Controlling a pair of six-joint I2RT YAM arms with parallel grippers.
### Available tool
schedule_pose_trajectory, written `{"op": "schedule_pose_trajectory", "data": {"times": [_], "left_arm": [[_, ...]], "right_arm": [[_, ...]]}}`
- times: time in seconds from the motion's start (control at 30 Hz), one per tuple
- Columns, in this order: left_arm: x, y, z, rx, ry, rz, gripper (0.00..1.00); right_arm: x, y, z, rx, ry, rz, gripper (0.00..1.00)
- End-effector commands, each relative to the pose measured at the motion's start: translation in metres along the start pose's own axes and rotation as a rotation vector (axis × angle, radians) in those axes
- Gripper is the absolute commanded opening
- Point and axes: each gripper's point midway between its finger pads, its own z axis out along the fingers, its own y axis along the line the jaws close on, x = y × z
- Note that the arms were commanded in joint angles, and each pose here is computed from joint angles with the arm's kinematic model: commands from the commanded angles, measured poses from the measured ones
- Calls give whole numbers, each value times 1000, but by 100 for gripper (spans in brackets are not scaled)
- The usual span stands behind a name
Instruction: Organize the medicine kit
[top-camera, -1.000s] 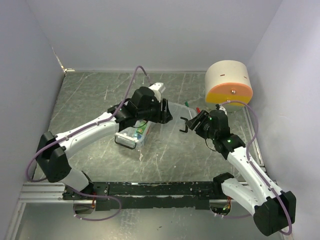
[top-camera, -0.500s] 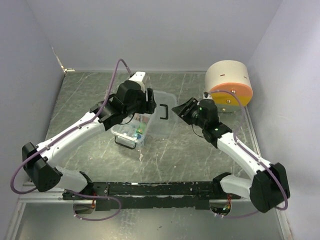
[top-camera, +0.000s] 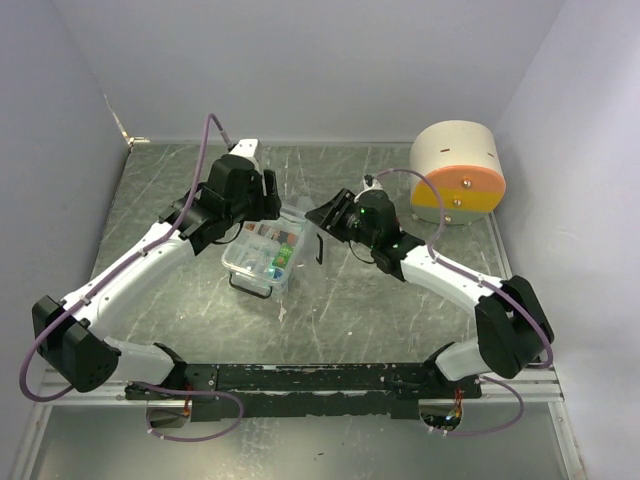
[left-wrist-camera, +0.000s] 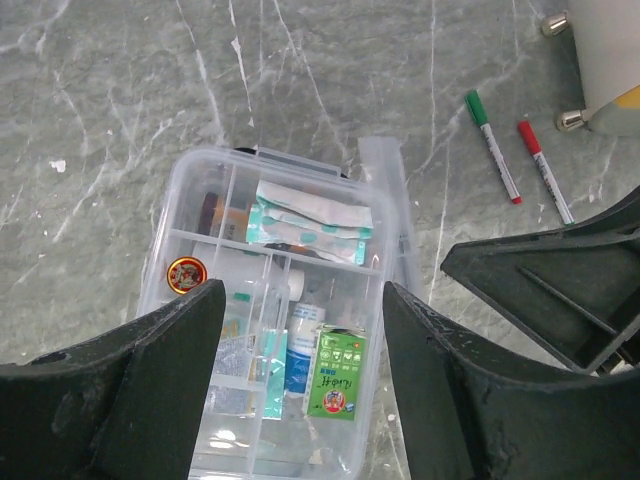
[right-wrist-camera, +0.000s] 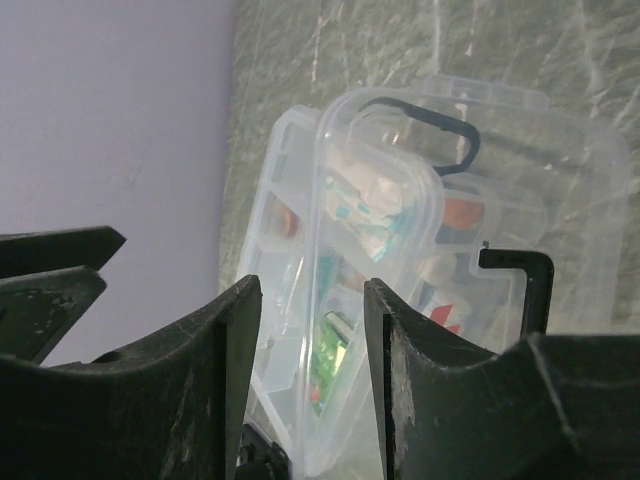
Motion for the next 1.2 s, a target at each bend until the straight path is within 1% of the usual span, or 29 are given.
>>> {"op": "schedule_pose_trajectory", "data": {"times": [0.0,0.07,0.17,0.37,0.47,0.6,0.73,0.83,0.97,1.1,1.17], "left_arm": [[-2,-1,-12,51,-9,27,76],[-1,-11,-16,121,-6,38,77],[10,-29,-18,233,42,53,78],[38,-43,-5,295,164,-1,75],[49,-44,1,302,196,-13,74],[59,-55,4,348,223,-18,75],[79,-62,16,313,278,17,75],[88,-63,26,266,294,39,74],[93,-64,37,226,304,50,70],[99,-69,44,226,334,44,61],[99,-70,45,226,334,42,58]], "right_arm": [[-9,0,3,13,-44,-64,46],[-7,-9,2,41,-36,-86,47],[-1,-18,2,63,-18,-96,49],[2,-19,1,54,-12,-107,55],[1,-26,1,87,-12,-118,58],[-9,-37,-9,155,-53,-124,63],[-11,-71,-23,255,-65,-89,71],[-1,-99,-30,290,-35,-51,77],[18,-120,-33,294,20,-25,78],[38,-128,-30,253,77,-9,77],[36,-138,-28,252,82,14,77]]}}
